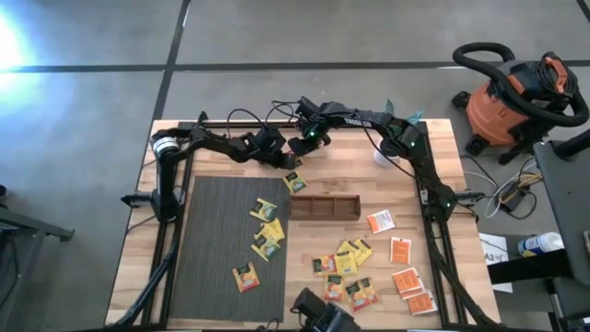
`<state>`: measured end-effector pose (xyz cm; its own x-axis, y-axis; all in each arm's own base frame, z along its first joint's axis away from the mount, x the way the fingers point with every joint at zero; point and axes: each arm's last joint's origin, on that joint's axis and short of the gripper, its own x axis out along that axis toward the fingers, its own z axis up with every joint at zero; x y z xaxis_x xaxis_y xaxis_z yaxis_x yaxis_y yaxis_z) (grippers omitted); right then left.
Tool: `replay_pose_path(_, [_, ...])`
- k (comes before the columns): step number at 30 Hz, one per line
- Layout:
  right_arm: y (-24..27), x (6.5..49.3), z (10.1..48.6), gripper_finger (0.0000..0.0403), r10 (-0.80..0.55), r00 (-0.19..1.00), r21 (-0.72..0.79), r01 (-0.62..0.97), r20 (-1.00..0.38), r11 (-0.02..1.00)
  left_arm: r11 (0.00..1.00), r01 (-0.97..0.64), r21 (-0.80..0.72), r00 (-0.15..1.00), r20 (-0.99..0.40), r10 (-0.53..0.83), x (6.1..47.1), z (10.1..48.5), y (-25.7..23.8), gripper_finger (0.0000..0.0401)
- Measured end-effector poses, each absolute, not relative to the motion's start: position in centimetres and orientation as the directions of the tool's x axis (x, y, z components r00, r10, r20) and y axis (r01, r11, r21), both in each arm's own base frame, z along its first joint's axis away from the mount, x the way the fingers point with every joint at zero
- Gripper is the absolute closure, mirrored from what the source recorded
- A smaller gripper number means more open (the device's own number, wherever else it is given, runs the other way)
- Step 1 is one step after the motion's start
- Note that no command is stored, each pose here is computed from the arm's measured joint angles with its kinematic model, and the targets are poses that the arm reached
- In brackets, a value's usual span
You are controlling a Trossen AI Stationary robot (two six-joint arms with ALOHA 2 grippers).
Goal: Pick & Place Tea
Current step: Put the orange tea bag into the left section of the wooden organizer
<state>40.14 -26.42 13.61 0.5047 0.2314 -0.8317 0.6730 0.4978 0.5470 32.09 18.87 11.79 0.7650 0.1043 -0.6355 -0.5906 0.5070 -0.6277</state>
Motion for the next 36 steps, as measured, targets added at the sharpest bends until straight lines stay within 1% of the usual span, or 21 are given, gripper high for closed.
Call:
replay_pose_path(3, [-26.4,40.1,13.6,0.036,0.234,0.505,0.549,0.67,-0.831,0.5,0.517,-0.588,-0.622,0.765,-0.635,0.105,32.1,11.8,18.9,0.0401])
replay_pose_path(6, [-26.4,40.0,13.6,0.0366,0.239,0.499,0.543,0.656,-0.833,0.523,0.519,-0.589,-0.62,0.764,-0.636,0.108,32.1,11.8,18.9,0.0401])
replay_pose_path(11, [-26.3,39.9,13.9,0.0391,0.244,0.49,0.537,0.647,-0.837,0.541,0.52,-0.59,-0.618,0.764,-0.636,0.11,32.1,11.8,18.9,0.0401])
replay_pose_path(23, [-26.1,39.8,15.4,0.0394,0.243,0.514,0.544,0.588,-0.822,0.598,0.52,-0.578,-0.629,0.772,-0.628,0.098,32.0,12.1,18.8,0.0401])
replay_pose_path(26, [-26.1,39.7,16.3,0.0394,0.235,0.527,0.546,0.573,-0.817,0.612,0.534,-0.557,-0.636,0.79,-0.604,0.105,32.0,13.2,18.8,0.0401])
replay_pose_path(32, [-26.0,39.5,18.3,0.0394,0.207,0.556,0.542,0.547,-0.805,0.638,0.589,-0.498,-0.636,0.836,-0.533,0.13,31.6,16.5,18.5,0.0401])
replay_pose_path(34, [-26.0,39.3,18.6,0.0394,0.198,0.549,0.532,0.556,-0.812,0.639,0.6,-0.507,-0.619,0.829,-0.54,0.144,31.2,17.3,18.4,0.0401])
replay_pose_path(36, [-25.9,39.2,18.5,0.0394,0.204,0.54,0.532,0.566,-0.816,0.63,0.612,-0.551,-0.567,0.795,-0.578,0.181,30.8,17.6,18.2,0.0401])
